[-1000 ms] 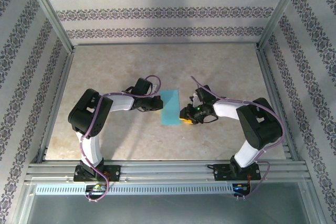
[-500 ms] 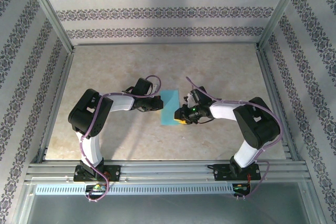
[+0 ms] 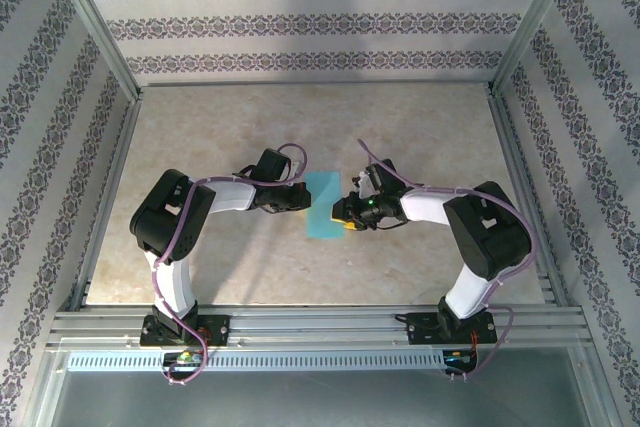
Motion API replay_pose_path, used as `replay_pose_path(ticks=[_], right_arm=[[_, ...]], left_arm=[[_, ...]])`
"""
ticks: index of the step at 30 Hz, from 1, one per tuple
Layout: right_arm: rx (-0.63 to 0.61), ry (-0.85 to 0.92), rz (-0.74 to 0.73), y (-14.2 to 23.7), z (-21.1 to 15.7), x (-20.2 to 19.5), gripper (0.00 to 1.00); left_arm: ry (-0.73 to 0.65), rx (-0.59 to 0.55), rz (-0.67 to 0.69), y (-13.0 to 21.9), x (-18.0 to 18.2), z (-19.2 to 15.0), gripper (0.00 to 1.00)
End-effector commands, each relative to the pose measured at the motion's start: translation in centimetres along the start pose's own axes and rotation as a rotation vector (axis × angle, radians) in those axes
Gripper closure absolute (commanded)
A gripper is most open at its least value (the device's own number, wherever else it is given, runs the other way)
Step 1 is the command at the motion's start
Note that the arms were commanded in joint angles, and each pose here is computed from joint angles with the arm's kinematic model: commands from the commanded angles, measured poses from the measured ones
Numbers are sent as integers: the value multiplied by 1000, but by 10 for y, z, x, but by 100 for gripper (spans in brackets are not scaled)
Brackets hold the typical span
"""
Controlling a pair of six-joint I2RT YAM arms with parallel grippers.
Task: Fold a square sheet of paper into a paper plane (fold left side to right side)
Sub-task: Fold the triangle a second time at the center of the table.
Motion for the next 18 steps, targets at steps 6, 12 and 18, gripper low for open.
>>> replay_pose_path(ticks=[6,12,18], right_arm=[[-41,23,45,-2,33,1,67],[-46,17,46,-4,44,-6,70],[-38,11,26,-7,43,-12,75]], left_arm=[[30,75,117,-11,23,-25,94],[31,73,115,-11,22,-24,94],[28,75,95,-10,16,-21,94]])
Point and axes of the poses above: each hand's point on the last joint's axis, 136 mm out from that joint toward the fingers, its own y axis back along the fingers, its own x axis along the line the jaws close on, z = x × y, the point moved 6 cm from there along y, back along the fingers, and after that the axes turned 12 degrees about y, right-handed, at the moved point
